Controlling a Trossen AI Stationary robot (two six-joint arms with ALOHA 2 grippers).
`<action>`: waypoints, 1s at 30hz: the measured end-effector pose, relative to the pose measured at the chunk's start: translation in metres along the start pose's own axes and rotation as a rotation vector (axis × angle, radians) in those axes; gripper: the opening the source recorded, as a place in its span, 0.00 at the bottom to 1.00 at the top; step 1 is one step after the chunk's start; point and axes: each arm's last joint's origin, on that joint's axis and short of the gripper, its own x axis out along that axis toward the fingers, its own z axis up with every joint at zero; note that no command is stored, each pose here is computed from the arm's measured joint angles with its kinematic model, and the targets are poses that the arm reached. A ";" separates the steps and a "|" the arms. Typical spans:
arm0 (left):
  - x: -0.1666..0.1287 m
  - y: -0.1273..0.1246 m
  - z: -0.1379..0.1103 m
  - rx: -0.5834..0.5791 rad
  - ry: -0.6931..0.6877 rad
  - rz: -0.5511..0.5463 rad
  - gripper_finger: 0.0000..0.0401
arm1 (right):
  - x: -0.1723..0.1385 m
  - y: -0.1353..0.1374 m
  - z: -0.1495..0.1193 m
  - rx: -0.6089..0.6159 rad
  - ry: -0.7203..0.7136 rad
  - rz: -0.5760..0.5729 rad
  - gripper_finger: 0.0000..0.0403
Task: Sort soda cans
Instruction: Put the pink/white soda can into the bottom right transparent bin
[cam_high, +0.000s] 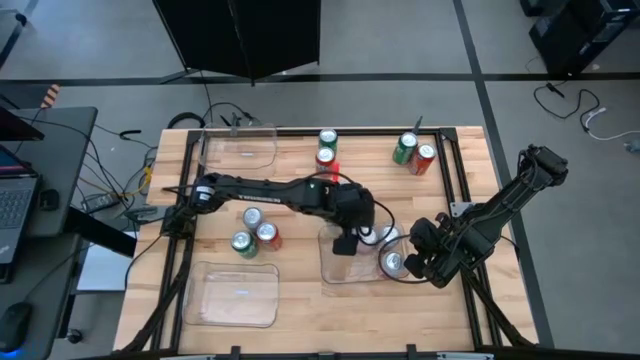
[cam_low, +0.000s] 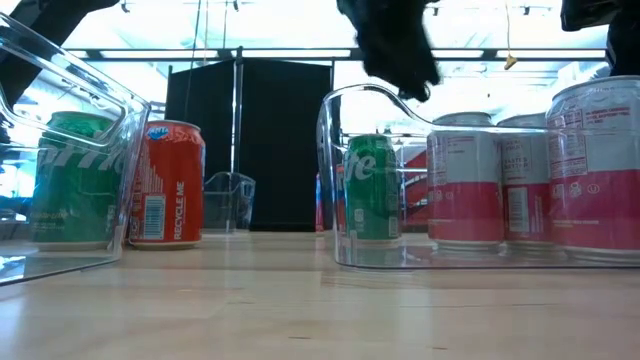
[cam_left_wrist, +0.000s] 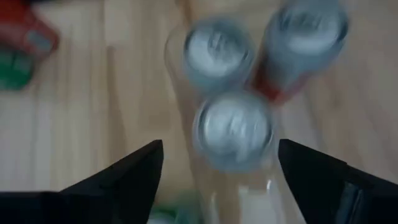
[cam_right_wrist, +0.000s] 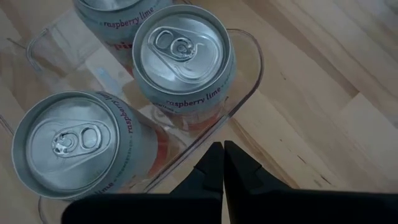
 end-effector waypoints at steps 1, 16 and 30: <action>-0.005 0.001 -0.001 -0.001 0.033 0.017 0.74 | 0.000 0.000 0.000 -0.005 0.000 0.000 0.00; -0.090 0.008 -0.038 -0.133 0.342 0.134 0.02 | 0.000 0.000 0.000 -0.045 -0.014 -0.001 0.00; -0.178 0.003 -0.161 -0.674 0.281 0.251 0.00 | 0.000 0.005 0.002 -0.061 -0.044 0.040 0.00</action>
